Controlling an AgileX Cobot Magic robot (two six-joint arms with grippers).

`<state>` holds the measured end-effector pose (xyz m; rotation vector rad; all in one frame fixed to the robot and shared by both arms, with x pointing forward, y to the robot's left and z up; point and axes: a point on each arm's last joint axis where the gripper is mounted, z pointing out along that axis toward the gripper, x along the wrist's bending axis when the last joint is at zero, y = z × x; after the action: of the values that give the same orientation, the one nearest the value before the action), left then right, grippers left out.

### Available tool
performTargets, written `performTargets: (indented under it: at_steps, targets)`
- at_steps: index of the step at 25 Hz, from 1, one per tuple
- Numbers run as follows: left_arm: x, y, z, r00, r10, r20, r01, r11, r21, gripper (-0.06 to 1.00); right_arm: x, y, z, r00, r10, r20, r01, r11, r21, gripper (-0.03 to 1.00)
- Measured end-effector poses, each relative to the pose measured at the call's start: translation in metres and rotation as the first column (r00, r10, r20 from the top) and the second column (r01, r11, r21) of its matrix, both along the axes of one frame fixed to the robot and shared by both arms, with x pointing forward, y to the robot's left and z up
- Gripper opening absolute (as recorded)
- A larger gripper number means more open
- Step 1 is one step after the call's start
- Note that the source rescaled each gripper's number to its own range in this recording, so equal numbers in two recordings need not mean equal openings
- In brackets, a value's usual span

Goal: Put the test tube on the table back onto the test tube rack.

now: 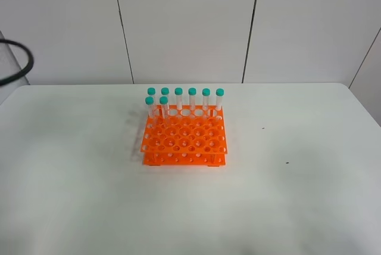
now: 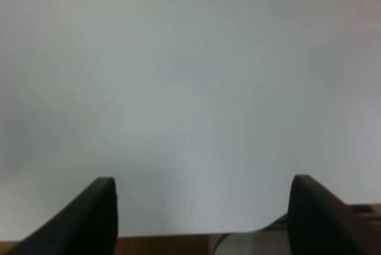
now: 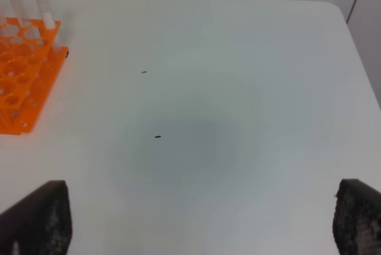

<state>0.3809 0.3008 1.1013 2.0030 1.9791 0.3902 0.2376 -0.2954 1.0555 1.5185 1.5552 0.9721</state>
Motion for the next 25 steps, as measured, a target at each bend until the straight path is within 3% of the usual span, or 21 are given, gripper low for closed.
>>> performTargets:
  at_steps: [6, 12, 19, 25]
  targets:
    - [-0.079, -0.001, -0.019, 0.978, 0.0, 0.208, 0.0, 1.0, 0.003, 1.0, 0.0, 0.0, 0.0, 1.0, 0.0, 0.0, 0.0, 1.0, 0.0, 0.98]
    - [-0.131, -0.001, -0.04, 0.899, -0.001, 0.438, -0.002, 1.0, 0.005, 1.0, 0.0, 0.0, 0.0, 1.0, 0.0, 0.0, 0.0, 1.0, 0.0, 0.98]
    - [-0.152, -0.005, -0.061, 0.853, 0.017, 0.521, 0.006, 0.999, -0.044, 1.0, 0.0, 0.0, 0.0, 1.0, 0.0, 0.0, 0.0, 1.0, 0.0, 0.98]
    - [-0.153, -0.006, -0.061, 0.851, 0.017, 0.525, 0.01, 0.999, -0.05, 1.0, 0.0, 0.0, 0.0, 1.0, 0.0, 0.0, 0.0, 1.0, 0.0, 0.98]
